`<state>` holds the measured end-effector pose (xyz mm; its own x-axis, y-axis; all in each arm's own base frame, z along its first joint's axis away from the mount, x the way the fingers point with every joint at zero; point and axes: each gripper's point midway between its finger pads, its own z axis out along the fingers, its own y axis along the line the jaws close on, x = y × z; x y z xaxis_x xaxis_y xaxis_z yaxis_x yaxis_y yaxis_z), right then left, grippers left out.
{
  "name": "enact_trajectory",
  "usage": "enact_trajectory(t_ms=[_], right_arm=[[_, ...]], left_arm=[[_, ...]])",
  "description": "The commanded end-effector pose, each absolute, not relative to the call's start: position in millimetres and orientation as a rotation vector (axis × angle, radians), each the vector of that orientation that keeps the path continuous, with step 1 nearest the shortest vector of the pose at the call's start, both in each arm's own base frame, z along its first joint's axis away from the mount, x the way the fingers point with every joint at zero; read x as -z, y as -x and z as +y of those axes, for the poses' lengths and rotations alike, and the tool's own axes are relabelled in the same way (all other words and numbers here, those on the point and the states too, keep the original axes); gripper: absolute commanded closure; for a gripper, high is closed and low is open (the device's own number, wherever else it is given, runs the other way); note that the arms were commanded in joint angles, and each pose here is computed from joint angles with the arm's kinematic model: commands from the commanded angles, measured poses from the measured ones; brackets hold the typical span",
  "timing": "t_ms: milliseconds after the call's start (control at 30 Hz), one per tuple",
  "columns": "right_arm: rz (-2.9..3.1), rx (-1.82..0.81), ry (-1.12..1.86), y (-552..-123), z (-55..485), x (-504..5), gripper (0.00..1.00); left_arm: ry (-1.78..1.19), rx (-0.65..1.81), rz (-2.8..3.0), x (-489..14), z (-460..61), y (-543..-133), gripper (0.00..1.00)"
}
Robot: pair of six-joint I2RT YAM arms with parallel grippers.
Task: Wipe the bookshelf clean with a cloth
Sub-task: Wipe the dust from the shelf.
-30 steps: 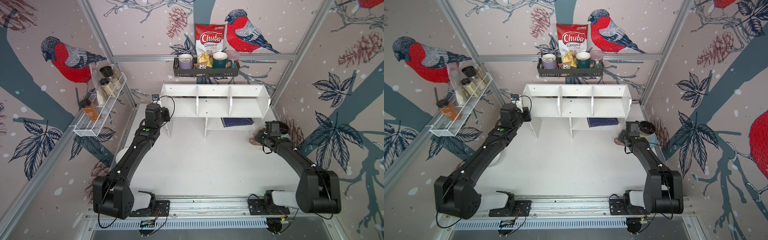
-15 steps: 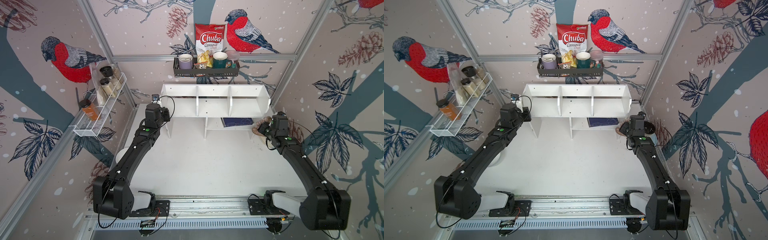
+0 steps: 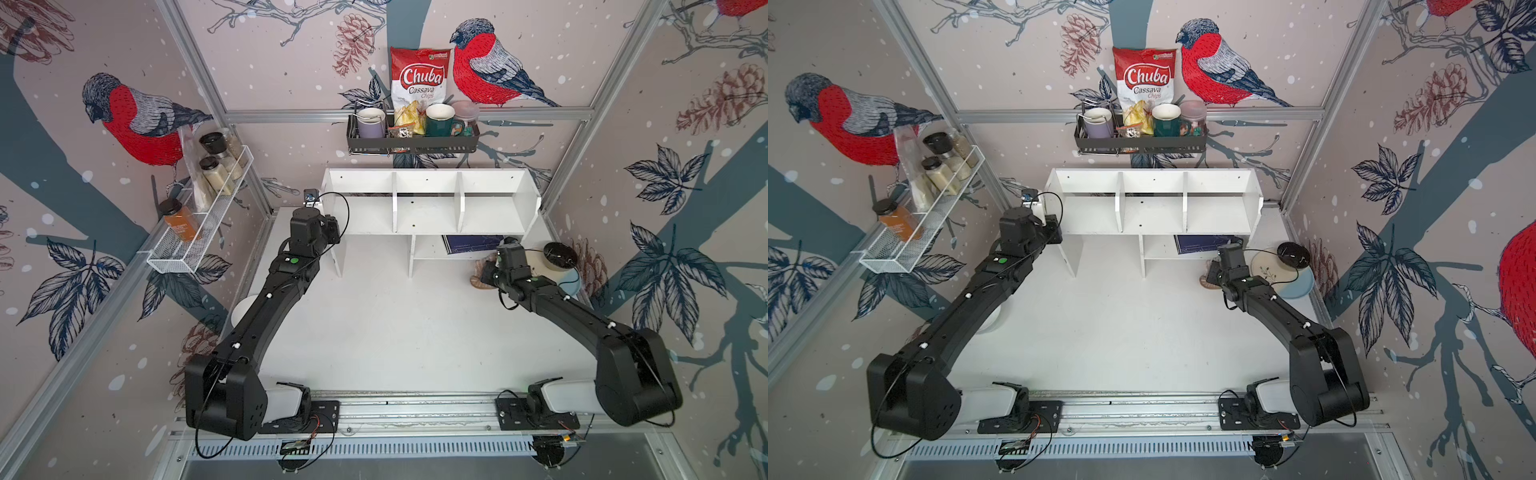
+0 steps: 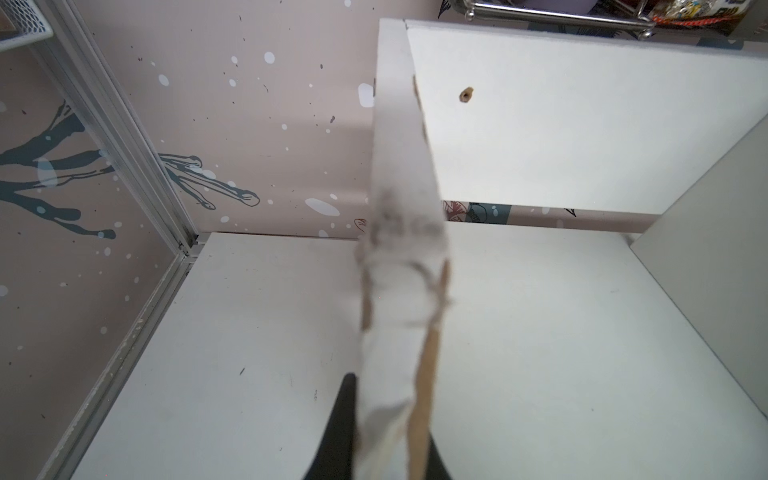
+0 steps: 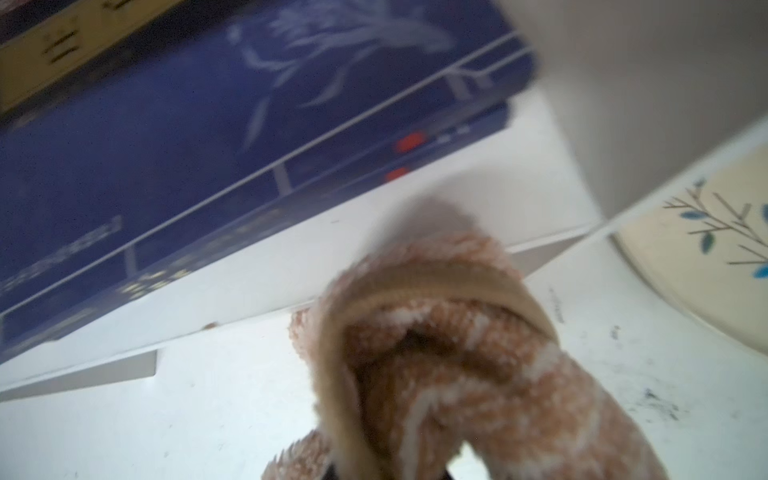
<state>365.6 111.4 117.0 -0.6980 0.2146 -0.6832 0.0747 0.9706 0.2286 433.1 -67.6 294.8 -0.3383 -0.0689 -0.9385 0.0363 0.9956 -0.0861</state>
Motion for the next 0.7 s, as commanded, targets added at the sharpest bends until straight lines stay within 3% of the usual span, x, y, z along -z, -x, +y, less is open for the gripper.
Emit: enact_trajectory(t_ms=[0, 200, 300, 667], right_arm=[[2.267, -0.256, -0.143, -371.6, 146.0, -131.6, 1.0], [2.279, -0.324, -0.011, -365.1, 220.8, -129.5, 1.0], [2.288, -0.326, -0.015, -365.9, 227.8, -127.1, 1.0], [2.269, -0.181, -0.327, -365.3, 84.5, -130.3, 1.0]], left_arm=[[0.056, 0.243, 1.955, -286.1, -83.4, -427.1, 1.0], [0.049, 0.251, 1.956, -285.8, -85.0, -426.7, 1.0], [0.048, 0.246, 1.954, -286.1, -84.2, -426.1, 1.0], [0.04, 0.249, 1.963, -282.8, -86.0, -428.0, 1.0]])
